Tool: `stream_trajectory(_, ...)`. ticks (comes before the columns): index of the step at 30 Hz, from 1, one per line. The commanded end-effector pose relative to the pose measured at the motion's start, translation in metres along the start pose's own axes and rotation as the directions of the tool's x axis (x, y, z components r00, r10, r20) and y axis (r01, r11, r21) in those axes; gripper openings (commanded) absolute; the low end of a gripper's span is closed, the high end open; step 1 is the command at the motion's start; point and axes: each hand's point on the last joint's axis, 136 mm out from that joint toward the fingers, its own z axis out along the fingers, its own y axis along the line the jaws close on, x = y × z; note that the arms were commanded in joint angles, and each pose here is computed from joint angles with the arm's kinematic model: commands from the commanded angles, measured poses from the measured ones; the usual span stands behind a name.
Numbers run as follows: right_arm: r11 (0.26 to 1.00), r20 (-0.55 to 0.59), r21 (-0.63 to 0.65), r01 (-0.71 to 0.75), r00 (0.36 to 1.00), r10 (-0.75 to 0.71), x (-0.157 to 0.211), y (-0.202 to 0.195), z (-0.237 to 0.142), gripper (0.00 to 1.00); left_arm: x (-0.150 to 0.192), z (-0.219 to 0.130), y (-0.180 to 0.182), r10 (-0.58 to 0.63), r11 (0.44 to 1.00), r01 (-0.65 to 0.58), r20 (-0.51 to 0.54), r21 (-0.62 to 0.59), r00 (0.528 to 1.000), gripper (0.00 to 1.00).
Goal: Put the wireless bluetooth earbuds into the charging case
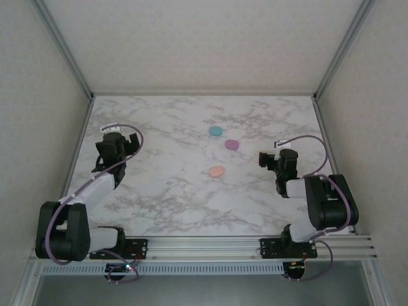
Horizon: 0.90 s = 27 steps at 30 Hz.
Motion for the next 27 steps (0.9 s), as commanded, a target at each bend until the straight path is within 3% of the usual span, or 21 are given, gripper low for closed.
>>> stream_trajectory(1,0.998,0.091,0.007,-0.056,0.994,0.056,-0.028,-0.008,0.002,0.99,-0.009,0.009,-0.007,-0.005,0.999,0.001,0.083,0.053,0.997,1.00)
stream_trajectory(3,0.998,0.101,0.020,-0.053,0.994,0.051,-0.029,-0.008,0.001,0.99,-0.010,0.013,-0.013,0.026,0.996,-0.033,0.079,0.087,0.997,1.00)
stream_trajectory(6,0.998,0.100,0.018,-0.053,0.994,0.051,-0.029,-0.008,0.002,0.99,-0.019,0.012,-0.025,0.023,0.984,-0.050,0.154,0.171,0.988,1.00)
stream_trajectory(8,0.999,0.099,0.016,-0.051,0.994,0.049,-0.029,-0.008,0.002,0.99,-0.020,0.018,-0.026,0.026,0.981,-0.051,0.136,0.187,0.990,1.00)
stream_trajectory(11,0.999,0.098,0.013,-0.050,0.994,0.049,-0.029,-0.007,0.002,0.99,-0.020,0.026,-0.022,0.029,0.987,-0.045,0.100,0.155,0.995,1.00)
stream_trajectory(15,0.999,0.099,0.012,-0.050,0.994,0.049,-0.029,-0.007,0.002,0.99,-0.002,0.028,0.014,0.039,0.997,-0.043,-0.058,-0.057,0.998,1.00)
stream_trajectory(22,0.999,0.096,0.011,-0.051,0.994,0.050,-0.029,-0.007,0.002,0.99,0.035,0.023,0.012,0.104,0.995,-0.104,-0.019,-0.004,0.994,1.00)
stream_trajectory(27,0.999,0.098,0.011,-0.051,0.994,0.050,-0.029,-0.007,0.002,0.99,0.035,0.015,0.003,0.094,0.993,-0.094,0.004,0.066,0.996,1.00)
